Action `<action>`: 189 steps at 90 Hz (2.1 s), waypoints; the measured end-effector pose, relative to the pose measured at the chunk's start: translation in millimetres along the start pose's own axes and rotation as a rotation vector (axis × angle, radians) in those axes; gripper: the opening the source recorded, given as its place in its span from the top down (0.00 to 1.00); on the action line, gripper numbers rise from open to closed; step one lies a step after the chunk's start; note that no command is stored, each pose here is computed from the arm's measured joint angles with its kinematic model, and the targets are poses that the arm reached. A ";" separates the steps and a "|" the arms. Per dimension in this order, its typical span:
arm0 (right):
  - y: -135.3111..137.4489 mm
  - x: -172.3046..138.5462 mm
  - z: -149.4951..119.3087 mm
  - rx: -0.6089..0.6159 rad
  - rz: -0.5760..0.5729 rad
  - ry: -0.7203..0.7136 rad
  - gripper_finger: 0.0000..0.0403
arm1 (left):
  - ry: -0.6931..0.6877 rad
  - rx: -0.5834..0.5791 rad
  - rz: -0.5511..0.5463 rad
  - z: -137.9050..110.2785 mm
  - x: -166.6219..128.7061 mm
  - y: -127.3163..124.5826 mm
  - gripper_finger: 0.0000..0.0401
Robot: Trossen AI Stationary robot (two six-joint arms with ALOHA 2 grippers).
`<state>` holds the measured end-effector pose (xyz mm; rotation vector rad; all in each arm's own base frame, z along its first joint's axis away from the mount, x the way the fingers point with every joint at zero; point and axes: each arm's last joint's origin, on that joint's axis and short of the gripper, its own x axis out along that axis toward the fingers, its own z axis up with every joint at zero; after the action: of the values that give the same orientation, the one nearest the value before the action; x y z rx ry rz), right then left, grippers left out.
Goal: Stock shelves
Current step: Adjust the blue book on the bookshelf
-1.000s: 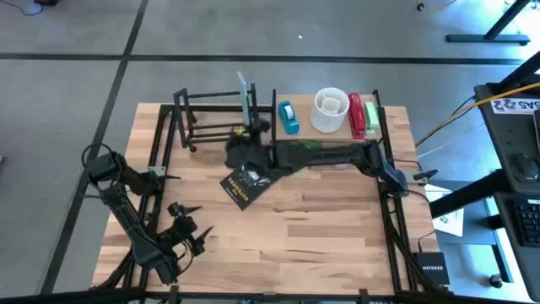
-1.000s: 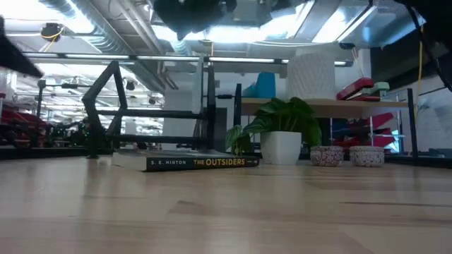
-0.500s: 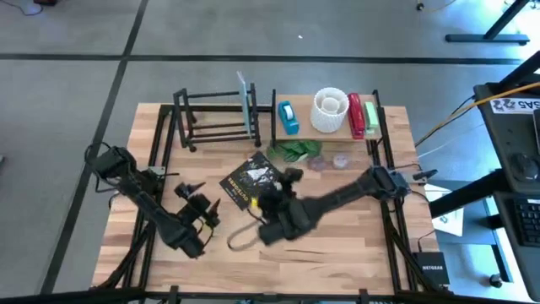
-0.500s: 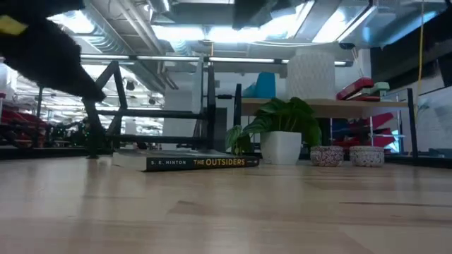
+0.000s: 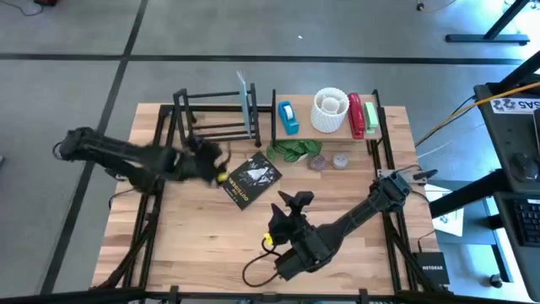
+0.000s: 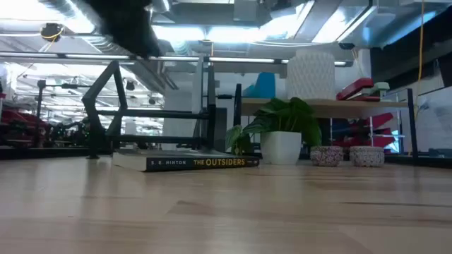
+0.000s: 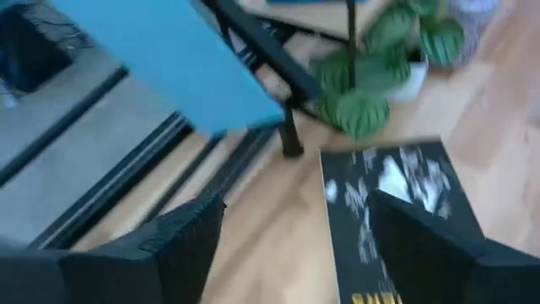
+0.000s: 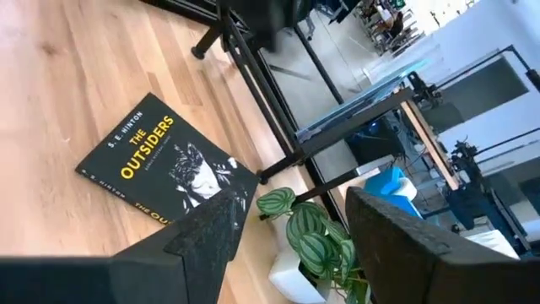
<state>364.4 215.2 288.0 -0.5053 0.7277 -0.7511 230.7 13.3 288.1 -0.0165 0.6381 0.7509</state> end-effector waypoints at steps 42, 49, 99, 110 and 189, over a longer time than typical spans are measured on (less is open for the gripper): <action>3.7 -8.3 -2.8 0.036 0.028 0.001 0.48 | 0.067 -0.072 0.176 14.4 121.7 79.7 0.73; 4.5 -10.4 -3.4 0.049 0.032 -0.003 0.48 | 0.074 -0.091 0.166 11.4 136.3 86.0 0.76; 8.0 -17.7 -4.7 0.071 0.047 -0.021 0.48 | 0.009 0.068 -0.010 11.9 160.8 84.6 0.90; 8.0 -17.7 -4.7 0.073 0.048 -0.020 0.48 | 0.049 0.050 0.012 10.7 151.7 85.8 0.90; 8.9 -20.1 -3.8 0.099 0.031 -0.057 0.48 | -0.032 -0.014 0.125 23.6 130.4 118.7 0.90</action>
<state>355.1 235.5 288.0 -0.4233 0.6412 -0.7371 239.4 188.8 260.6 0.0231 0.6077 0.8748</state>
